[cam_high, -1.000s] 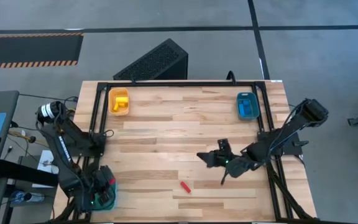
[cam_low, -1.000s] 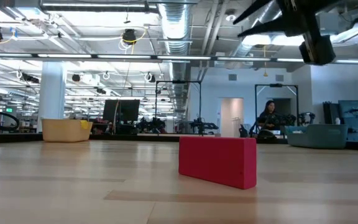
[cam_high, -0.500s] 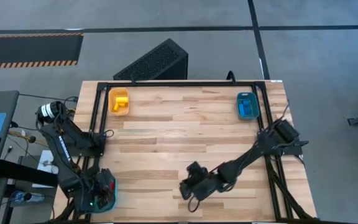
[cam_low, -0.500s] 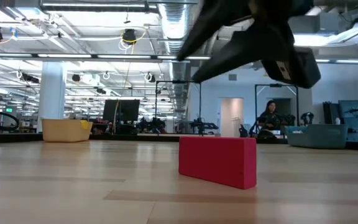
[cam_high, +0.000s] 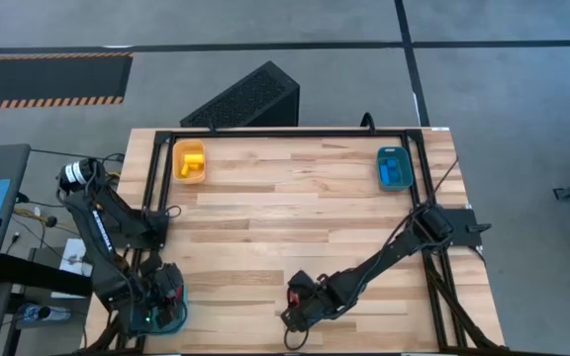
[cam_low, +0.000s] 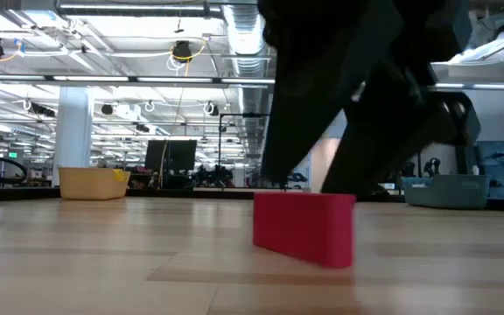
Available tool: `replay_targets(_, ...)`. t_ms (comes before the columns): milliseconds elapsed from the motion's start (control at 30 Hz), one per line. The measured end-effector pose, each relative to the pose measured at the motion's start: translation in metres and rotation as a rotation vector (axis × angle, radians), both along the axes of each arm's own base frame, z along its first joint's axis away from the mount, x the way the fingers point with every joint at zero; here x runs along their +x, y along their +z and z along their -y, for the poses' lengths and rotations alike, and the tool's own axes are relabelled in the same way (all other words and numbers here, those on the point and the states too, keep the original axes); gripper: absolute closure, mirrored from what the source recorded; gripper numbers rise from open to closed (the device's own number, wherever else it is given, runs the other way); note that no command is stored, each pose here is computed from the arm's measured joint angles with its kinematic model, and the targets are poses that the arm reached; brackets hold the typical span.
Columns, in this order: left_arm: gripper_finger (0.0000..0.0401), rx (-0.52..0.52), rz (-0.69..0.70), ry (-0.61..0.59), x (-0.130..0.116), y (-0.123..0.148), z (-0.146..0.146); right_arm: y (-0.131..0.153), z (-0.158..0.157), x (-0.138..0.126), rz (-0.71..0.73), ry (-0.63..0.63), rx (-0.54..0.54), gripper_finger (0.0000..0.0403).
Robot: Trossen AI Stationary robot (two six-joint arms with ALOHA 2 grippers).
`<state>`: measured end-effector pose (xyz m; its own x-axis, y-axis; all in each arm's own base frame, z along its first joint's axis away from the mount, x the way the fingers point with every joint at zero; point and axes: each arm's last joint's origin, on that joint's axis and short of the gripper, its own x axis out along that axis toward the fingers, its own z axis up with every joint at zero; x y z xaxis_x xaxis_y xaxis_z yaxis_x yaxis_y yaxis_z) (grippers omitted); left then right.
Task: Sort & place blocks by color
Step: Put the red block into the green bin
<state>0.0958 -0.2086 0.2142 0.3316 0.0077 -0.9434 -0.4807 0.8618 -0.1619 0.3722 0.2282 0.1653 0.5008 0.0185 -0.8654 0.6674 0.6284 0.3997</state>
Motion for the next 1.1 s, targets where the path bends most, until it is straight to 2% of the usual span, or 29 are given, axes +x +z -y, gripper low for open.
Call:
replay_targets(100, 0.0193, 0.008, 0.003, -0.011, 0.005, 0.001, -0.003, -0.015, -0.005, 0.005, -0.011, 0.026, 0.032, 0.0179)
replay_targets(333, 0.0193, 0.001, 0.014, 0.001, 0.016, 0.001, -0.006, -0.033, -0.003, 0.006, -0.074, -0.050, 0.048, 0.0213)
replay_targets(433, 0.0193, 0.000, 0.019, -0.023, 0.020, 0.002, -0.007, -0.031, 0.001, 0.007, -0.081, -0.048, 0.046, 0.0257)
replay_targets(533, 0.0193, -0.002, 0.037, -0.042, 0.028, 0.002, -0.008, -0.023, 0.003, 0.006, -0.063, -0.014, 0.028, 0.0327)
replay_targets(600, 0.0193, 0.013, 0.058, -0.016, 0.034, 0.002, -0.012, -0.012, 0.006, 0.007, -0.021, 0.009, 0.007, 0.0359)
replay_targets(733, 0.0193, 0.045, 0.091, -0.031, 0.050, 0.003, -0.020, 0.015, 0.007, 0.017, 0.161, 0.110, -0.009, 0.0357)
replay_targets(900, 0.0193, 0.056, 0.194, -0.189, 0.077, 0.008, -0.025, 0.038, 0.007, 0.035, 0.403, 0.250, -0.009, 0.0355)
replay_targets(1100, 0.0193, 0.048, 0.389, -0.357, 0.105, 0.019, -0.024, 0.050, 0.017, 0.048, 0.531, 0.264, 0.003, 0.0355)
